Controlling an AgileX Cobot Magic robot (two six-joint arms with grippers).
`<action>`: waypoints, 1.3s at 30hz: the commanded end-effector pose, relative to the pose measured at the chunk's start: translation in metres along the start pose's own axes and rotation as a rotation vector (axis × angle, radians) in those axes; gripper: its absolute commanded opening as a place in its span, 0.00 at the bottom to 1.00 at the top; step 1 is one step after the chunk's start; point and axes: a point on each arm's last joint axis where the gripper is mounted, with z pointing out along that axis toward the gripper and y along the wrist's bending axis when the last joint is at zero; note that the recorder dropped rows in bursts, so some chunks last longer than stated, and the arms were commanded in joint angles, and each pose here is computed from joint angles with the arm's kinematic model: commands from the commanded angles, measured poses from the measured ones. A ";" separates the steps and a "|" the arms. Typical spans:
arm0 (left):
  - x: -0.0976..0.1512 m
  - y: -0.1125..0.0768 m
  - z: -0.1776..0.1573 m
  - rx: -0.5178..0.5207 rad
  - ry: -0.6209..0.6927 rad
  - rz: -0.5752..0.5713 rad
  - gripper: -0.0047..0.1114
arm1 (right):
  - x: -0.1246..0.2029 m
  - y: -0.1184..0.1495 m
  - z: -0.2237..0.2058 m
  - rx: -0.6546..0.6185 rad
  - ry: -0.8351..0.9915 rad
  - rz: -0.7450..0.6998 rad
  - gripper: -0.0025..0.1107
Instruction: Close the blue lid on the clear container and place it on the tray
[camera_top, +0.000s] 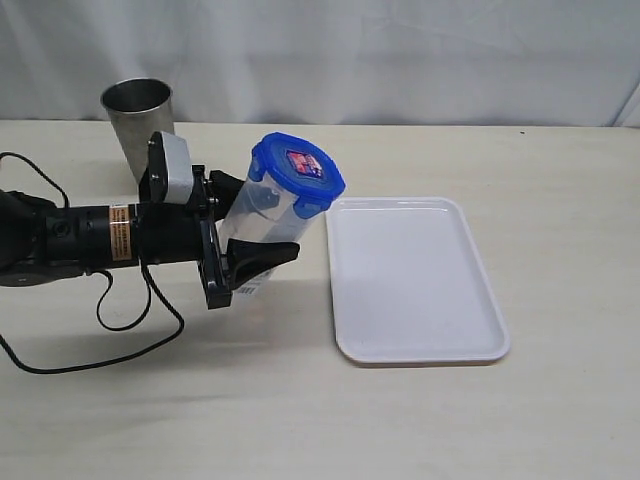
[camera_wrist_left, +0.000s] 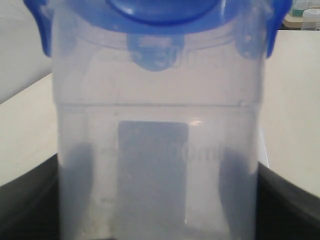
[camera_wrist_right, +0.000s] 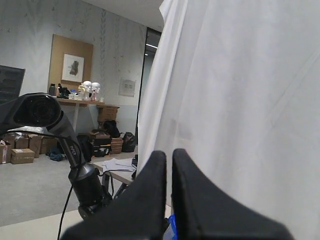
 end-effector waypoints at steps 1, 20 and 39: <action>-0.008 0.001 0.002 -0.010 -0.050 0.000 0.04 | 0.001 0.001 0.000 0.000 -0.008 0.006 0.06; -0.007 -0.002 0.002 0.026 -0.037 0.015 0.04 | 0.001 0.002 0.000 -0.019 -0.005 0.127 0.06; -0.007 -0.002 0.002 0.024 -0.038 0.014 0.04 | 0.092 0.005 0.003 0.254 0.233 0.334 0.06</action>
